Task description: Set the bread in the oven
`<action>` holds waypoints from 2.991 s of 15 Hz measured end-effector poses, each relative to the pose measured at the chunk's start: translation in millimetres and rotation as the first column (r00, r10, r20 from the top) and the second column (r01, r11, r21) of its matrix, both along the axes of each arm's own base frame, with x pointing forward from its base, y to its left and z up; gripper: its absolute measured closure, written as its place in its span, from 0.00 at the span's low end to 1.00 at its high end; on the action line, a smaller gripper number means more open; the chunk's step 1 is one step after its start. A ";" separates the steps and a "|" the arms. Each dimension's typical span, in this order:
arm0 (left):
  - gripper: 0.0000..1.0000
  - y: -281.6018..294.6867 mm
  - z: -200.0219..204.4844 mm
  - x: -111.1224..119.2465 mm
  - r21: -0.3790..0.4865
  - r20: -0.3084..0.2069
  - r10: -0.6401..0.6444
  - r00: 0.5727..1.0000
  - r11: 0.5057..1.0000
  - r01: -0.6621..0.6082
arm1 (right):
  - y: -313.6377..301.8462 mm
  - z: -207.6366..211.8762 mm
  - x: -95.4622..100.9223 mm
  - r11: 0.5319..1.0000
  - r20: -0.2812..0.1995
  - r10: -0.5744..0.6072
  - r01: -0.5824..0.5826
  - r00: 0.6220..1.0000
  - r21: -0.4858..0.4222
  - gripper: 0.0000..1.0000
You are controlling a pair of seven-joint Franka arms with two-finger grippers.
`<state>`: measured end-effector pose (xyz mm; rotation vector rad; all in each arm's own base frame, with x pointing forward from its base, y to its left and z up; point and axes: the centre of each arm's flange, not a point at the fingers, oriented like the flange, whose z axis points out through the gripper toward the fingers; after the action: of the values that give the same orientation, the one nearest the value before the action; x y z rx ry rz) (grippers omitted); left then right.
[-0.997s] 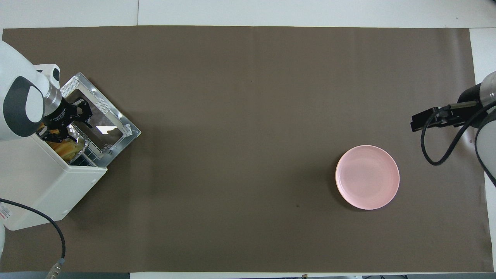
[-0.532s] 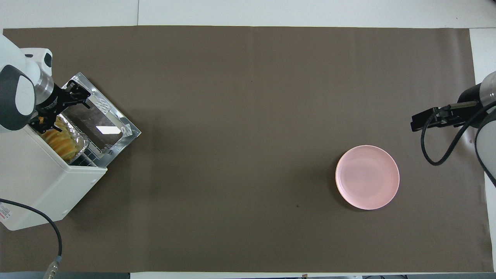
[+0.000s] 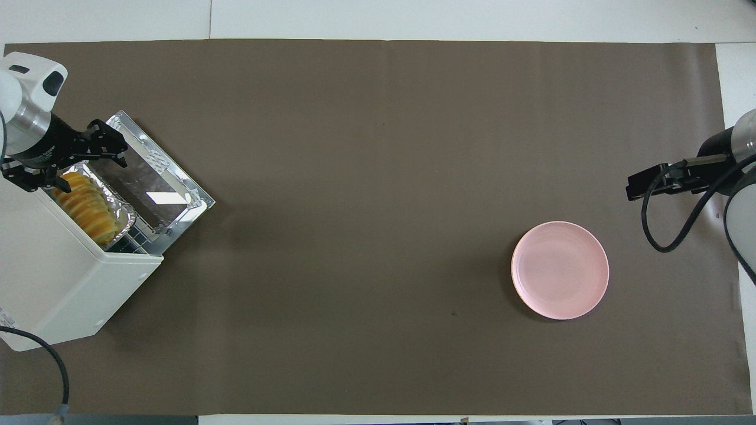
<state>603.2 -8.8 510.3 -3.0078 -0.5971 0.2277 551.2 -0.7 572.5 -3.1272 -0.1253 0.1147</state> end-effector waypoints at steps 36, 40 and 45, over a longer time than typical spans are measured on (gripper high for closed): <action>0.00 -22.7 77.9 -51.0 -0.083 0.067 -0.463 0.884 0.880 0.468 | 0.0 0.0 0.0 1.000 0.000 0.000 0.000 1.000 0.000 0.00; 0.00 -22.7 72.9 -50.3 -0.083 0.067 -0.464 0.883 0.880 0.468 | 0.0 0.0 0.0 1.000 0.000 0.000 0.000 1.000 0.000 0.00; 0.00 -23.6 73.5 -49.1 -0.078 0.078 -0.468 0.880 0.877 0.473 | 0.0 0.0 0.0 1.000 0.000 0.000 0.000 1.000 0.000 0.00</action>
<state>554.1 -32.4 583.9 -3.1374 0.1643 0.1423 551.2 -0.7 572.5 -3.1272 -0.1253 0.1148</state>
